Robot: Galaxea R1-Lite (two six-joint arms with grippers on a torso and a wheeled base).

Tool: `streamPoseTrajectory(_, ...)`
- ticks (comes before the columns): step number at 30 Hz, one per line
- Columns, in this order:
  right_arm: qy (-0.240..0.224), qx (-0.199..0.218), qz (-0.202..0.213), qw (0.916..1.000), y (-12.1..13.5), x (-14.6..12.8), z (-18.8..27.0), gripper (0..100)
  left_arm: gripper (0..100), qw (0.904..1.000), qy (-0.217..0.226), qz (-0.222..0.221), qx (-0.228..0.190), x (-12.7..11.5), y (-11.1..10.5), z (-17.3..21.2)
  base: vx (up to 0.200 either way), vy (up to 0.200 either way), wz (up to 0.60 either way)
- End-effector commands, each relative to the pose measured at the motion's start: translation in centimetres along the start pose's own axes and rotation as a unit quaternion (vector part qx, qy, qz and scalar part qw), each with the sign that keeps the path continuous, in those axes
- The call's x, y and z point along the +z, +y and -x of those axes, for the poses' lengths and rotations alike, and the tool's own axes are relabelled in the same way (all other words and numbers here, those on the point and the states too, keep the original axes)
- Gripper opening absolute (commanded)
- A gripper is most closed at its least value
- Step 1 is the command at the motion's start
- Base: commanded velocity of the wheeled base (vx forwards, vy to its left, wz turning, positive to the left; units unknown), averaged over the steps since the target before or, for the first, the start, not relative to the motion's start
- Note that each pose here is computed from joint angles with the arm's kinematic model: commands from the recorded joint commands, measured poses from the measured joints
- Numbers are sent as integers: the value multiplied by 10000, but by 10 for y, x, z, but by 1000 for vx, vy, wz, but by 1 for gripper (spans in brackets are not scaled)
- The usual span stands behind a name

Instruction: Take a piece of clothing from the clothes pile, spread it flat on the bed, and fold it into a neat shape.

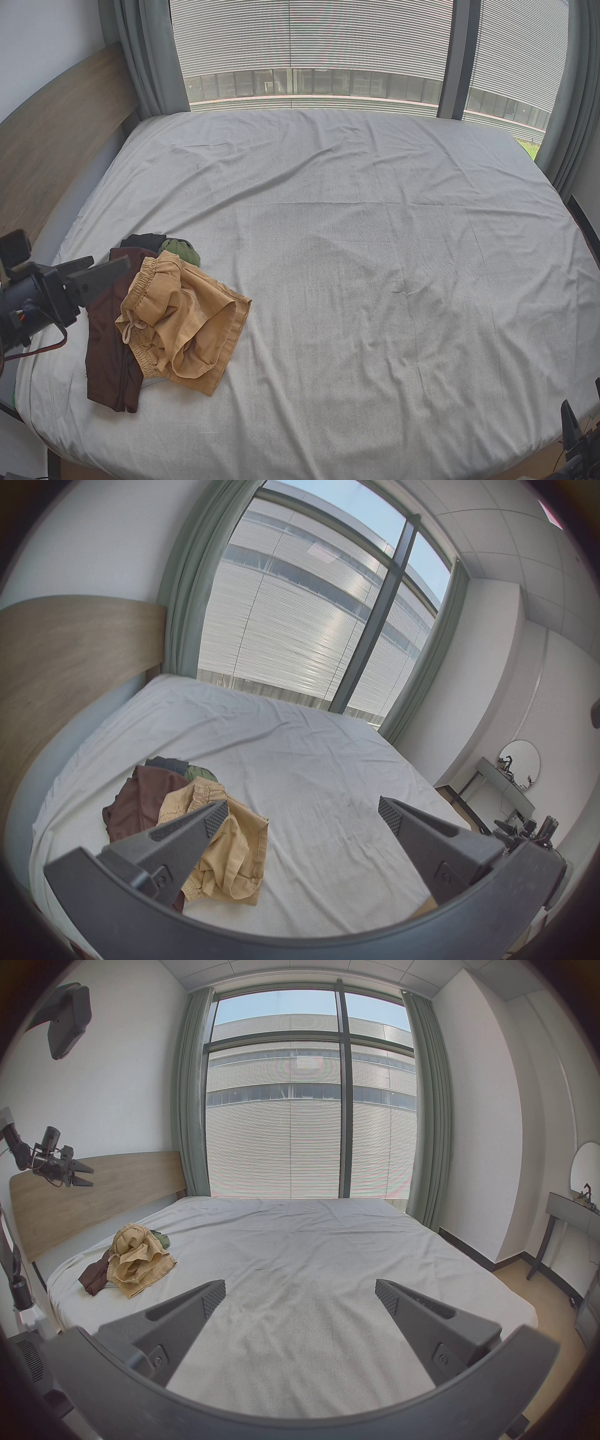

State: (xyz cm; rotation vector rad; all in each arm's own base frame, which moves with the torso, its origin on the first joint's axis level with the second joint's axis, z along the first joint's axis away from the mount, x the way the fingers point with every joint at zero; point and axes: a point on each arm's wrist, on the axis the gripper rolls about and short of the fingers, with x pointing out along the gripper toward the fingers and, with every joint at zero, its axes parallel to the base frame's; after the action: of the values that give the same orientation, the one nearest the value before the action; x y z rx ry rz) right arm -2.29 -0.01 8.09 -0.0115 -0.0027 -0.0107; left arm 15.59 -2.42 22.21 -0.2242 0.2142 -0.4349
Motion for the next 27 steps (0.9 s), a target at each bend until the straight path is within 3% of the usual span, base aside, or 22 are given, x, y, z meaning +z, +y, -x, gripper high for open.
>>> streamPoseTrajectory(1,45,0,4,10000,0,-5,-1,100,100,9991,357,187,101,-5,14,-22,0,0,0)
streamPoseTrajectory(7,45,0,4,10000,0,-5,-1,100,100,9986,362,248,308,-6,30,-39,0,0,0)
streamPoseTrajectory(11,45,0,-3,10000,0,-5,-1,100,100,9980,220,287,515,-9,52,-54,0,0,0)
streamPoseTrajectory(17,45,0,-3,10000,0,-5,-1,100,100,9966,376,454,569,-15,66,-66,0,0,0)
streamPoseTrajectory(27,45,0,-3,10000,0,-5,-1,100,100,9950,236,734,631,-20,91,-85,0,0,0)
